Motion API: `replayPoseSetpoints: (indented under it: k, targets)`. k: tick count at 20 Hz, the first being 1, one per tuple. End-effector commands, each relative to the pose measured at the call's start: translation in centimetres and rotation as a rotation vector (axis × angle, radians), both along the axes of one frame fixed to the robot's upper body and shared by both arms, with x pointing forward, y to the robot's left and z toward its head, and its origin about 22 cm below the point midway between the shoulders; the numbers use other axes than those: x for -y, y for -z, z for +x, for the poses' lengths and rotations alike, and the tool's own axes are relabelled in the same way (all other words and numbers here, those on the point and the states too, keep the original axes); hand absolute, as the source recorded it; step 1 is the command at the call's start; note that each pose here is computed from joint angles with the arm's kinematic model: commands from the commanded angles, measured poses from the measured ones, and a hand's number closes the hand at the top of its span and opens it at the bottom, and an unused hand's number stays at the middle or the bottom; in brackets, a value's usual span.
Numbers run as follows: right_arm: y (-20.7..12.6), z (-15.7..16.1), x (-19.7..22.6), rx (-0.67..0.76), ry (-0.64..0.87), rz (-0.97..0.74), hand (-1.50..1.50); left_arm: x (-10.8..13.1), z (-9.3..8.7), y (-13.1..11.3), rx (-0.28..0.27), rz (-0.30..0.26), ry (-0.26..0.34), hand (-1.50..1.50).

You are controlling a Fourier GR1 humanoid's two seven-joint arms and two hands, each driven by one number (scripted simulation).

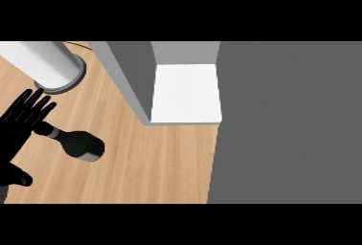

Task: Pick up the wine, place it into the cabinet and close the cabinet

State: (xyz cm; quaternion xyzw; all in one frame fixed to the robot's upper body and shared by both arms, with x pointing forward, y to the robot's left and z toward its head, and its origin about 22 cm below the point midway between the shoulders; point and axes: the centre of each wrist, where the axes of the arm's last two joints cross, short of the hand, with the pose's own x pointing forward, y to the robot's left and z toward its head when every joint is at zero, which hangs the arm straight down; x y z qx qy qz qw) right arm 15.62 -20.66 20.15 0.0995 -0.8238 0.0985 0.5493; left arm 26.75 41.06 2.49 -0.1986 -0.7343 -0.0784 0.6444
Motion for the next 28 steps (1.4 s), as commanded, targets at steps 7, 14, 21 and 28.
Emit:
replayPoseSetpoints:
  k: [7, 14, 21, 28]
  targets:
    - [0.4, -1.0, 0.2, 0.030, -0.023, 0.014, -1.50, -0.7, 0.3, 6.7, -0.071, 0.015, -0.004, -1.50]
    - [-0.6, -1.1, -0.1, 0.048, -0.056, 0.027, -1.50, -1.2, -0.2, 9.0, -0.093, -0.002, 0.015, -1.50]
    - [-0.7, -0.7, -0.5, 0.038, -0.034, 0.027, -1.50, 0.0, -1.0, 11.5, -0.120, -0.006, 0.009, -1.50]
    - [-0.6, -0.9, 0.3, 0.027, -0.043, 0.032, -1.50, 1.8, -1.4, 13.3, -0.166, -0.065, 0.030, -1.50]
